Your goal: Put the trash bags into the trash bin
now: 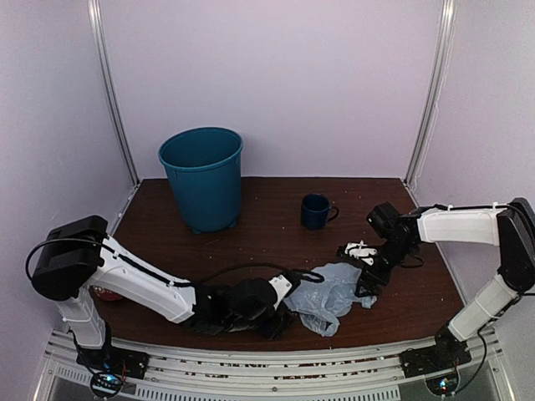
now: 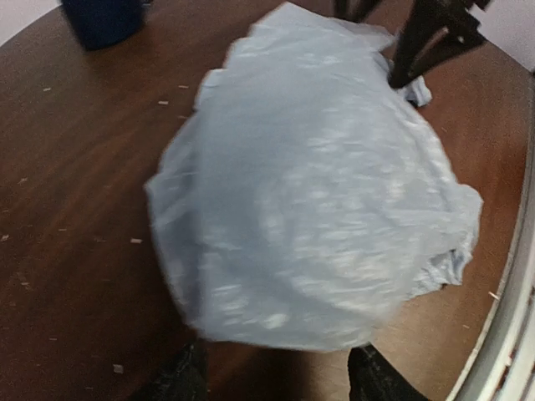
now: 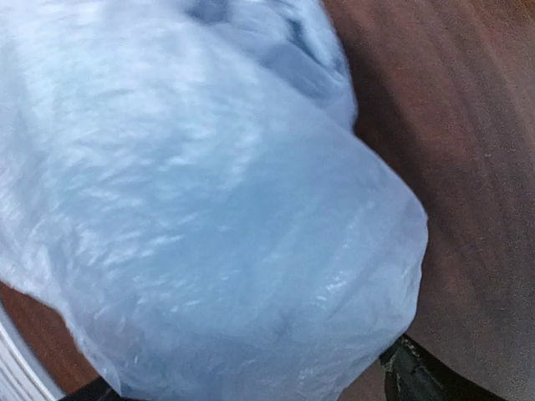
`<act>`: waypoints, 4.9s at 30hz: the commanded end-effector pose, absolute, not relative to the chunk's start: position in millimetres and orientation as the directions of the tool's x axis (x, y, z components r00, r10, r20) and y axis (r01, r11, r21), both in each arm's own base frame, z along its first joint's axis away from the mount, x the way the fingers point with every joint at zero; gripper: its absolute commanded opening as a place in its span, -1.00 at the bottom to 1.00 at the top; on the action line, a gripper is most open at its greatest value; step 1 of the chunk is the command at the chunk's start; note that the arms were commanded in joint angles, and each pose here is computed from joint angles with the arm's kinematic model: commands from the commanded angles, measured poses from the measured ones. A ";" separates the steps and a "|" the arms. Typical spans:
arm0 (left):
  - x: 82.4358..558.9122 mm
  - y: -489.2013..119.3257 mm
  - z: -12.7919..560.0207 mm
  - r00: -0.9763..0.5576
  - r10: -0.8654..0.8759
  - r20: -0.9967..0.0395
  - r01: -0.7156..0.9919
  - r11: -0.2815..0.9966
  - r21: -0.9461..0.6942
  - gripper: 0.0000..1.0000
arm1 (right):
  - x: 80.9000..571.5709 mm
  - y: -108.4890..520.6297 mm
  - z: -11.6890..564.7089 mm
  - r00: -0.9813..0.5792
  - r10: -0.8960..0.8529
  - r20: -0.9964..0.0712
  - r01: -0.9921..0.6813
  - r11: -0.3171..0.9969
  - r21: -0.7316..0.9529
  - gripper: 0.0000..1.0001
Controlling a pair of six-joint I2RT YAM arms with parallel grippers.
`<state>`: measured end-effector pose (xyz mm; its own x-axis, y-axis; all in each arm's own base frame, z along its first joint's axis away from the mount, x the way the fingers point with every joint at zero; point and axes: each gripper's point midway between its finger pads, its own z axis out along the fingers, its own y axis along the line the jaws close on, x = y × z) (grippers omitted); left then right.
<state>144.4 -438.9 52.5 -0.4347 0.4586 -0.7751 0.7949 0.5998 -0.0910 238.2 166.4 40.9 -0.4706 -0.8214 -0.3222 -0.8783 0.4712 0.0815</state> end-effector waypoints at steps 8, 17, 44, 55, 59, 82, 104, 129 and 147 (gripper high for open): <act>196.2 -390.5 99.5 -0.454 0.214 -0.865 0.655 0.738 -0.162 0.13 | 320.7 159.9 55.6 -0.627 -0.645 -0.438 -0.674 0.731 -0.111 0.61; 139.3 -471.8 100.8 -0.417 0.284 -0.863 0.804 0.557 -0.205 0.07 | 327.0 173.1 63.8 -0.605 -0.637 -0.478 -0.701 0.711 -0.061 0.19; 313.2 -414.5 69.6 -0.469 0.164 -0.868 0.574 0.804 -0.158 0.13 | 260.4 212.5 127.8 -0.497 -0.572 -0.653 -0.859 0.431 0.276 -1.00; 213.9 -374.0 131.2 -0.453 0.189 -0.871 0.675 0.711 -0.197 -0.11 | 276.9 209.3 161.7 -0.424 -0.466 -0.777 -0.841 0.520 0.147 -1.00; 169.5 -411.4 145.3 -0.467 0.178 -0.866 0.737 0.620 -0.270 0.22 | 278.2 212.2 160.4 -0.426 -0.472 -0.772 -0.842 0.519 0.147 -1.00; 277.3 -471.2 68.0 -0.379 0.267 -0.886 0.600 0.800 -0.015 -0.01 | 280.2 210.9 149.5 -0.439 -0.506 -0.743 -0.838 0.529 0.135 -1.00; 307.7 -486.8 72.4 -0.214 0.327 -0.920 0.659 0.743 0.111 -0.05 | 278.1 213.0 146.2 -0.451 -0.514 -0.729 -0.842 0.517 0.157 -1.00; 187.3 -454.0 551.7 0.410 0.153 -0.899 0.545 0.749 0.376 -1.00 | 238.3 158.0 603.3 0.409 -0.046 -0.911 -0.647 0.690 -0.325 -1.00; 221.4 -428.7 453.2 0.127 0.223 -0.966 0.603 0.756 0.254 -1.00 | 288.1 162.0 498.6 0.110 -0.146 -0.983 -0.669 0.721 -0.182 -1.00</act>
<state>190.0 -426.5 209.5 -0.0934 0.6496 -0.7545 0.7518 0.5428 0.3743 291.1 153.4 284.9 -0.3048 -0.4219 -0.8539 -0.7249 0.6843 -0.0794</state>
